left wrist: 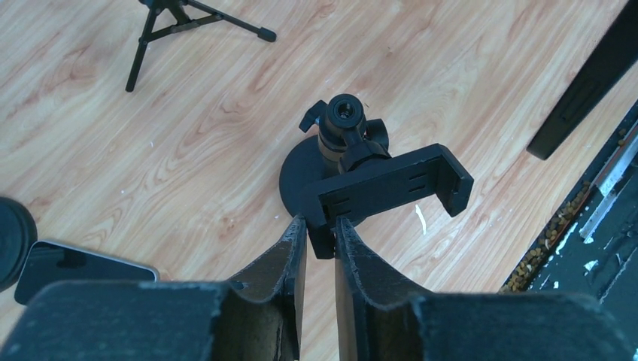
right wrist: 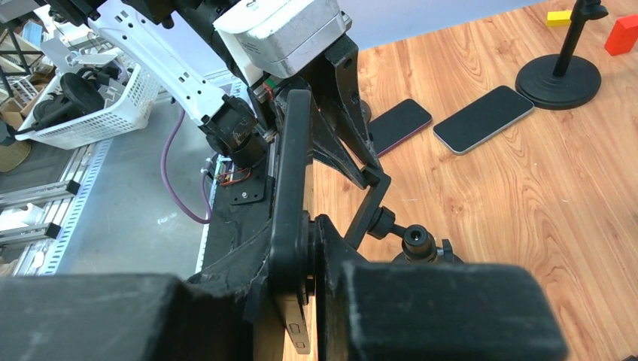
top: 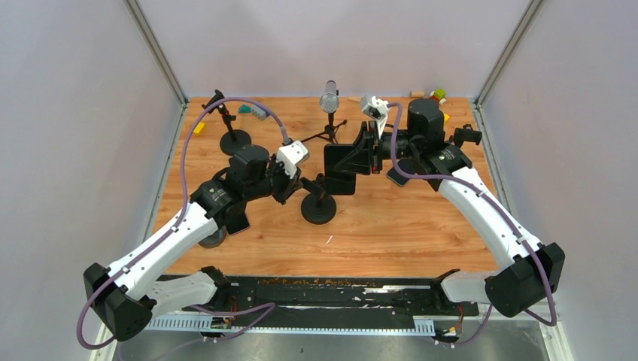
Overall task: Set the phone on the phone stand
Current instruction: Move the phone stand to the center of the board, then install the phone on the phone stand.
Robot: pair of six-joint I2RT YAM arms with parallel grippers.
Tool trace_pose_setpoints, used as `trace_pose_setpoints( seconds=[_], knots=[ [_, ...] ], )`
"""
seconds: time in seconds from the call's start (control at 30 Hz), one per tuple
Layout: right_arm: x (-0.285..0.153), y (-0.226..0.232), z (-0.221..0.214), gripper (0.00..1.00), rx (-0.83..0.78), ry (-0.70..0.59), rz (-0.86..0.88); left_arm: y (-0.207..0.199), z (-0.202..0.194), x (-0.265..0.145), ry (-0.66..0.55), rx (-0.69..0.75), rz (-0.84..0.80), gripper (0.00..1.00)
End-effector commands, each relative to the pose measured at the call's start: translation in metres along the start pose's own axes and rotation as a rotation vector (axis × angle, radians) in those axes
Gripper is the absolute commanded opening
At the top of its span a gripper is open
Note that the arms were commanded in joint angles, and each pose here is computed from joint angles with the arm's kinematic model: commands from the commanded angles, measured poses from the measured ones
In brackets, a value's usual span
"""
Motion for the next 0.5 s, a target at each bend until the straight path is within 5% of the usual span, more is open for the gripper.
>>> trace_pose_setpoints(
  seconds=[0.0, 0.27, 0.47],
  knots=[
    [0.001, 0.013, 0.022, 0.00, -0.105, -0.036, 0.046, 0.002, 0.009, 0.002, -0.031, -0.008, 0.006, 0.18],
    [0.008, 0.018, 0.019, 0.00, -0.190, -0.049, 0.133, -0.002, 0.014, 0.007, -0.050, -0.014, -0.048, 0.00],
    [0.018, 0.023, 0.010, 0.00, -0.261, -0.027, 0.221, -0.009, 0.027, 0.012, -0.100, 0.001, -0.151, 0.00]
  ],
)
Point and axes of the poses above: each gripper's point midway between its finger pads, its own x axis out along the fingers, its own y axis along the line the jaws close on, z = x × y, the point moved 6 cm from there along -x, back along the fingers, and after that the axes turned 9 degrees about x, right-handed, at the moved point
